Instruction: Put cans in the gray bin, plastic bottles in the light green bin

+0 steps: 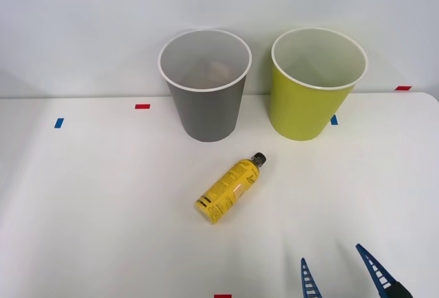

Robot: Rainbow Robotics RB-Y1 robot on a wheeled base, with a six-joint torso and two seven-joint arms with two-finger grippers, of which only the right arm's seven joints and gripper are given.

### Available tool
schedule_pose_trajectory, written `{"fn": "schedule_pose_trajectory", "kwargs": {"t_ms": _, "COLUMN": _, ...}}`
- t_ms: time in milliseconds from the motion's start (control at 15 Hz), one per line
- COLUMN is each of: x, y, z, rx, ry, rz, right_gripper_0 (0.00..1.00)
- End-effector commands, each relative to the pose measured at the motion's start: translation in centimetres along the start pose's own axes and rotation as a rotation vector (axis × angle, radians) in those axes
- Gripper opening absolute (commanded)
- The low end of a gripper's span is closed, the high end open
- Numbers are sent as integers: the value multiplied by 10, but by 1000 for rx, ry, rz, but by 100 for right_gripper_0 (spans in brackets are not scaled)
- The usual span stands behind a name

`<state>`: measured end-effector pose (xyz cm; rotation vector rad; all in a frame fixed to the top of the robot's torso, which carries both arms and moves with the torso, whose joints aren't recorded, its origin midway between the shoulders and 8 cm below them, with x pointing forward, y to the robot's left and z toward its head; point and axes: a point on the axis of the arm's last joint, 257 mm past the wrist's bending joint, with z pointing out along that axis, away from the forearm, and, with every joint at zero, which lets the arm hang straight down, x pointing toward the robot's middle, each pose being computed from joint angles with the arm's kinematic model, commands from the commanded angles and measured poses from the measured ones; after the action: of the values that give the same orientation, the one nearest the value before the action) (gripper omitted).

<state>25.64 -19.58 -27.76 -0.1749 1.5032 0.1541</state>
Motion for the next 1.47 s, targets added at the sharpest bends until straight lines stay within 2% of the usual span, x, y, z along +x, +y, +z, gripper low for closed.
{"fn": "schedule_pose_trajectory", "kwargs": {"t_ms": 67, "x": 0, "y": 0, "z": 0, "rx": 0, "ry": 0, "rz": 0, "right_gripper_0": 100}}
{"fn": "schedule_pose_trajectory", "kwargs": {"t_ms": 1467, "x": 0, "y": 0, "z": 0, "rx": 0, "ry": 0, "rz": 0, "right_gripper_0": 100}}
